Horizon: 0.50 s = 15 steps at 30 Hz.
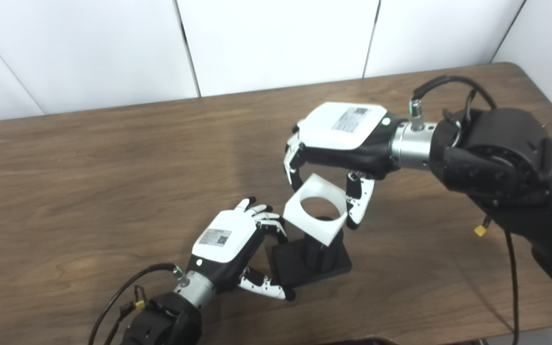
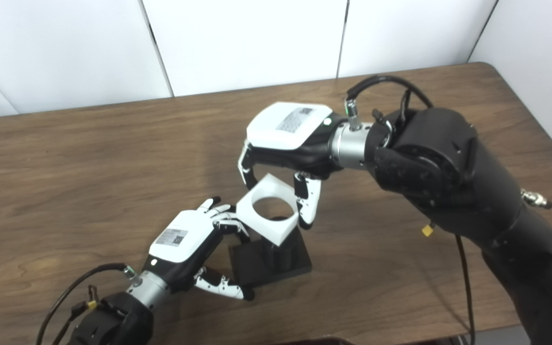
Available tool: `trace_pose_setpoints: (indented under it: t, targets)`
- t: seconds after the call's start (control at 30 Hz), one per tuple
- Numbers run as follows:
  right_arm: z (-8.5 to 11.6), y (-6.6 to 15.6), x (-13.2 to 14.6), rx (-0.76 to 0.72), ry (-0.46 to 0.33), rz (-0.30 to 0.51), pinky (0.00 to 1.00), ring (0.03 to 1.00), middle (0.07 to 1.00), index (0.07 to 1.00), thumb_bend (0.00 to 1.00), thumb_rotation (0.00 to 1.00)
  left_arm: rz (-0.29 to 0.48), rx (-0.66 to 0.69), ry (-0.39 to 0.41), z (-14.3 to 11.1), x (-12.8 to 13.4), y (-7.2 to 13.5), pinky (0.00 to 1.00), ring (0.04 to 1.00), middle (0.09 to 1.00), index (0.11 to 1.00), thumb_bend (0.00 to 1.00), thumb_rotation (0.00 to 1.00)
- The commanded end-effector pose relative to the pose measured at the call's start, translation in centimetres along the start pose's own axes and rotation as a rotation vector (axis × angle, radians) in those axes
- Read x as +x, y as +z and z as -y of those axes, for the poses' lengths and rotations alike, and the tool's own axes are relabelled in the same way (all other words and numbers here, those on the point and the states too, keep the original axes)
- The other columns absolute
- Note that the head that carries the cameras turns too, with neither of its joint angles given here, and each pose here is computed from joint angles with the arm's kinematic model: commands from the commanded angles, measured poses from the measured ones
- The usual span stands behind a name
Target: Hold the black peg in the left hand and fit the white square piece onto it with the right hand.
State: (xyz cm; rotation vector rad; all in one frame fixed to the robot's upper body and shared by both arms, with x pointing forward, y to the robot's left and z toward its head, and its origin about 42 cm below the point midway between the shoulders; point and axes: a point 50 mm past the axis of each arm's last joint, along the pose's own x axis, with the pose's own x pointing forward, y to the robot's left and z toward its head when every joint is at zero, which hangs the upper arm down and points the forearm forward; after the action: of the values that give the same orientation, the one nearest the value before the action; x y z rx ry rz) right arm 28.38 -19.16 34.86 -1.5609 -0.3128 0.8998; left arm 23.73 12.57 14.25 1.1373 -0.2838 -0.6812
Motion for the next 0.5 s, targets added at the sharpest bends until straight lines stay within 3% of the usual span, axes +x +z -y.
trace_pose_setpoints:
  t: [0.0, 0.47]
  targets:
    - [1.0, 0.2, -0.3, -0.035, -0.040, -0.005, 0.93, 0.862, 0.760, 0.483, 0.52, 0.13, -0.021, 0.037, -0.078, 0.7, -0.8, -0.9, 1.00, 0.899, 0.798, 0.489, 0.51, 0.05]
    - [-0.1, 0.3, -0.3, -0.017, 0.002, -0.019, 0.95, 0.869, 0.769, 0.484, 0.52, 0.13, -0.026, 0.040, -0.083, 0.5, -0.9, -0.9, 1.00, 0.906, 0.802, 0.489, 0.51, 0.05]
